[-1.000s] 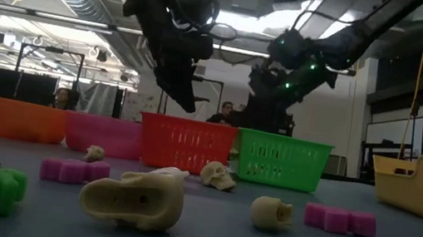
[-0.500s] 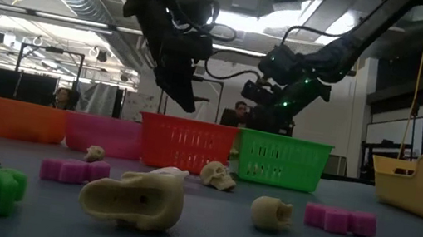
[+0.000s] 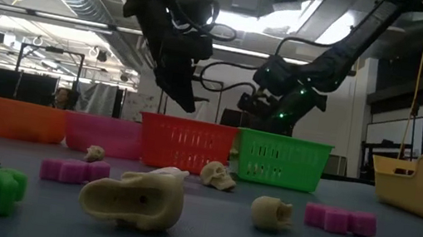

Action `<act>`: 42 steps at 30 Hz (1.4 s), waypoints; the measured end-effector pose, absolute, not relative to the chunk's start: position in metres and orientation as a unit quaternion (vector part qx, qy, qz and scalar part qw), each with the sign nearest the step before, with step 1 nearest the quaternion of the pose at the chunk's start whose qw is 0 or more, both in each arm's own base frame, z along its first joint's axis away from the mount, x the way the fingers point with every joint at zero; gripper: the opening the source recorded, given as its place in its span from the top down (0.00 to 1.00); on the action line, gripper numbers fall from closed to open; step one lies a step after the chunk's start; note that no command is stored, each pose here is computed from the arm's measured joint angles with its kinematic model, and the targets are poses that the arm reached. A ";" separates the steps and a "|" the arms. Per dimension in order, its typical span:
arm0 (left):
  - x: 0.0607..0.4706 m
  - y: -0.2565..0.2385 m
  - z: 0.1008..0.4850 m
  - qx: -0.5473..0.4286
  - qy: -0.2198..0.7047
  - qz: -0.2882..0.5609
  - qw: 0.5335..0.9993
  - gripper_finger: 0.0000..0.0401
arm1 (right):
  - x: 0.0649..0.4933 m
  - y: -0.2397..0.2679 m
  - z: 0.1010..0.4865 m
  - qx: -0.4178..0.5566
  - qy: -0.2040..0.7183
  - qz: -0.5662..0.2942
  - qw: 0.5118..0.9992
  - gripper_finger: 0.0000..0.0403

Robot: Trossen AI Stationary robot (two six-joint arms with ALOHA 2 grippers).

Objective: Sort Halloween decoration
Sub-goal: Put the pink skeleton toy into the yellow bin

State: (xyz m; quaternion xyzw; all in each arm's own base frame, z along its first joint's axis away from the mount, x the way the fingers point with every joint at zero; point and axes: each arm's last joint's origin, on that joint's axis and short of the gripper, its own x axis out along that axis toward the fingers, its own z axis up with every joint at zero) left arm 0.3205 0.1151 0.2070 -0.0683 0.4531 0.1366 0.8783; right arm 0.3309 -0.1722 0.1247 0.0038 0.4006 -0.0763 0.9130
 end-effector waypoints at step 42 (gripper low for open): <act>0.315 0.121 0.211 -0.072 0.451 0.148 0.877 0.70 | 0.333 -0.145 0.149 -0.063 0.417 -0.071 0.904 0.92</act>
